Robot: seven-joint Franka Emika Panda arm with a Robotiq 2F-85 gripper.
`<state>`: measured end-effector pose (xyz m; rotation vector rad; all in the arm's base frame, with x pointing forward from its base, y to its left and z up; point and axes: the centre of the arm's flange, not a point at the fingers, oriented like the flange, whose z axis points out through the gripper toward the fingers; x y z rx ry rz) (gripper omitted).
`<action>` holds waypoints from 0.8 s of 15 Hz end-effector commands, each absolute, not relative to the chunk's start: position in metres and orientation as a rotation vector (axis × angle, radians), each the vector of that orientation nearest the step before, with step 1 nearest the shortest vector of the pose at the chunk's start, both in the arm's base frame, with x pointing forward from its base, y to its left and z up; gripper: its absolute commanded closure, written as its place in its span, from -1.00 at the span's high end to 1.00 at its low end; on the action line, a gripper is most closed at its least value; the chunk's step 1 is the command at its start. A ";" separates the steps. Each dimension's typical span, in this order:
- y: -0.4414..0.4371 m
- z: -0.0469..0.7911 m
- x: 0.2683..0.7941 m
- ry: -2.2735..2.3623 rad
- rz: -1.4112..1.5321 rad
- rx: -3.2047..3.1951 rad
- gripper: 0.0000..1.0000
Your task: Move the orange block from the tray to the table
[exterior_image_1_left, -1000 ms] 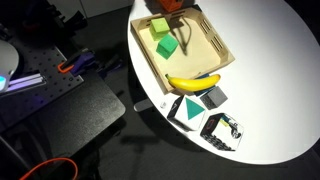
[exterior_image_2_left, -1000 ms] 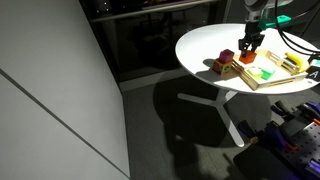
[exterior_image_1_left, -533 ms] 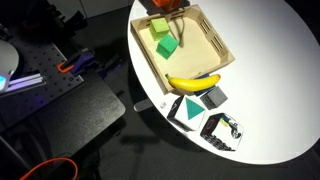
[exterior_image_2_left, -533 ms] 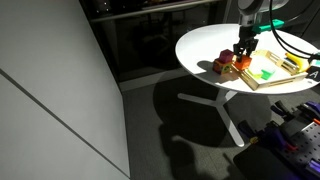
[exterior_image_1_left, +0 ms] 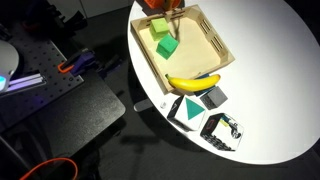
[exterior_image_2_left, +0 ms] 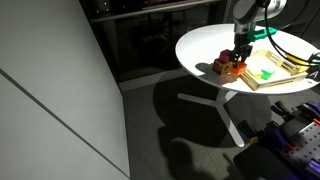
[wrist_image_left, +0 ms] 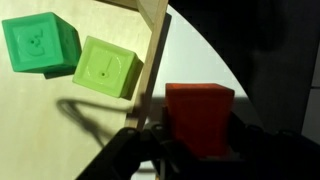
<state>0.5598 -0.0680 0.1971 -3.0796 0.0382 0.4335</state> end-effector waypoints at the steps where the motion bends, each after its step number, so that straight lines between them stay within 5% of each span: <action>1: -0.067 0.193 0.554 0.022 0.420 -3.062 0.56; 5: -0.069 0.198 0.548 0.019 0.412 -3.050 0.98; 12: -0.076 0.228 0.534 0.065 0.375 -3.021 1.00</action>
